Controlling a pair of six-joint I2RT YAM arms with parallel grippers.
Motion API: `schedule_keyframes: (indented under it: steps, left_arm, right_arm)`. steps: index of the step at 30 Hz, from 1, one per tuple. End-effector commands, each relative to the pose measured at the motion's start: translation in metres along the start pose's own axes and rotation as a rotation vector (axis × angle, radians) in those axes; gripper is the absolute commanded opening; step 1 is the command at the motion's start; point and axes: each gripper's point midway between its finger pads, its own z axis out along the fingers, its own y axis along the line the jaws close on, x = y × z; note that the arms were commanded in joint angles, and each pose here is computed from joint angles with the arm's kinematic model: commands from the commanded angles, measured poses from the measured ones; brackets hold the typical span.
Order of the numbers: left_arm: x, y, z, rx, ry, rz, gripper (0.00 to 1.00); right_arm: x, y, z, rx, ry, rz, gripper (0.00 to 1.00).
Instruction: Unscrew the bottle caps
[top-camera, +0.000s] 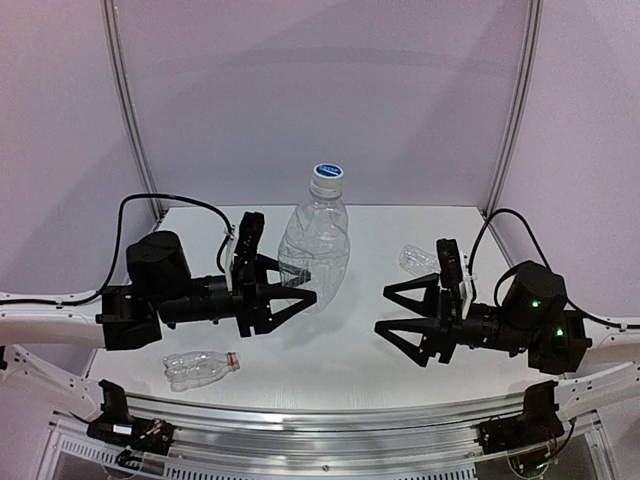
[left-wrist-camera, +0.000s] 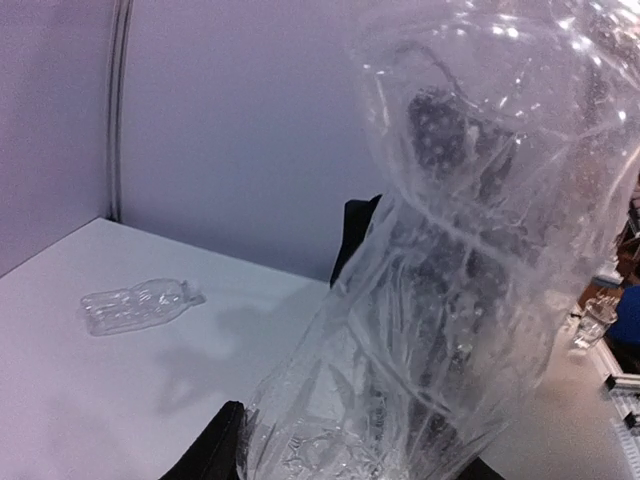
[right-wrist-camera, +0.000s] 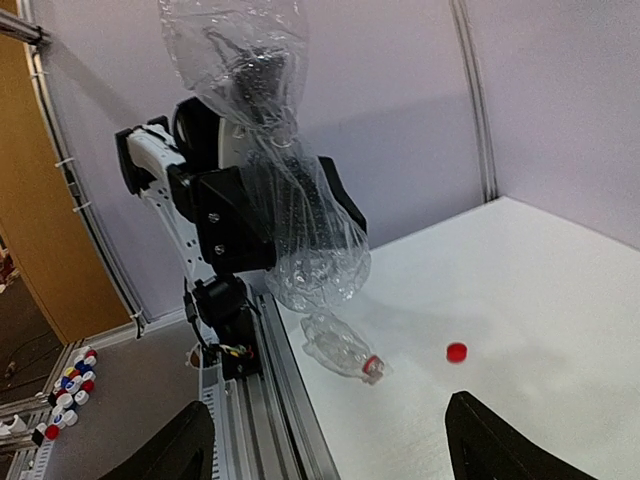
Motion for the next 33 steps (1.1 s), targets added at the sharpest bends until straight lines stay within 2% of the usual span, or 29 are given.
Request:
schedule_keyframes:
  steps: [1,11,15,19,27,30,33]
  left_arm:
    - [-0.032,-0.025,-0.010,0.141,-0.120,-0.135,0.31]
    - [-0.024,-0.030,0.012,0.213,-0.069,-0.309,0.31]
    - [-0.015,-0.031,0.028,0.244,-0.052,-0.387,0.28]
    - [-0.008,-0.039,0.046,0.276,-0.024,-0.392,0.28]
    - [0.003,-0.048,0.063,0.284,0.001,-0.370,0.27]
    - [0.005,-0.048,0.066,0.282,0.003,-0.369,0.27]
    - [0.010,-0.048,0.070,0.284,0.011,-0.368,0.27]
  right_arm:
    - [-0.040,0.032,-0.004,-0.122,-0.172,-0.088,0.80]
    - [-0.061,0.040,-0.026,-0.143,-0.280,-0.143,0.71]
    - [-0.057,0.041,-0.021,-0.157,-0.256,-0.120,0.67]
    - [-0.038,0.027,-0.005,-0.098,-0.192,-0.093,0.66]
    - [-0.039,0.023,-0.004,-0.076,-0.203,-0.084,0.65]
    - [-0.040,0.024,-0.006,-0.077,-0.208,-0.083,0.59]
    - [-0.040,0.023,-0.005,-0.076,-0.207,-0.083,0.48]
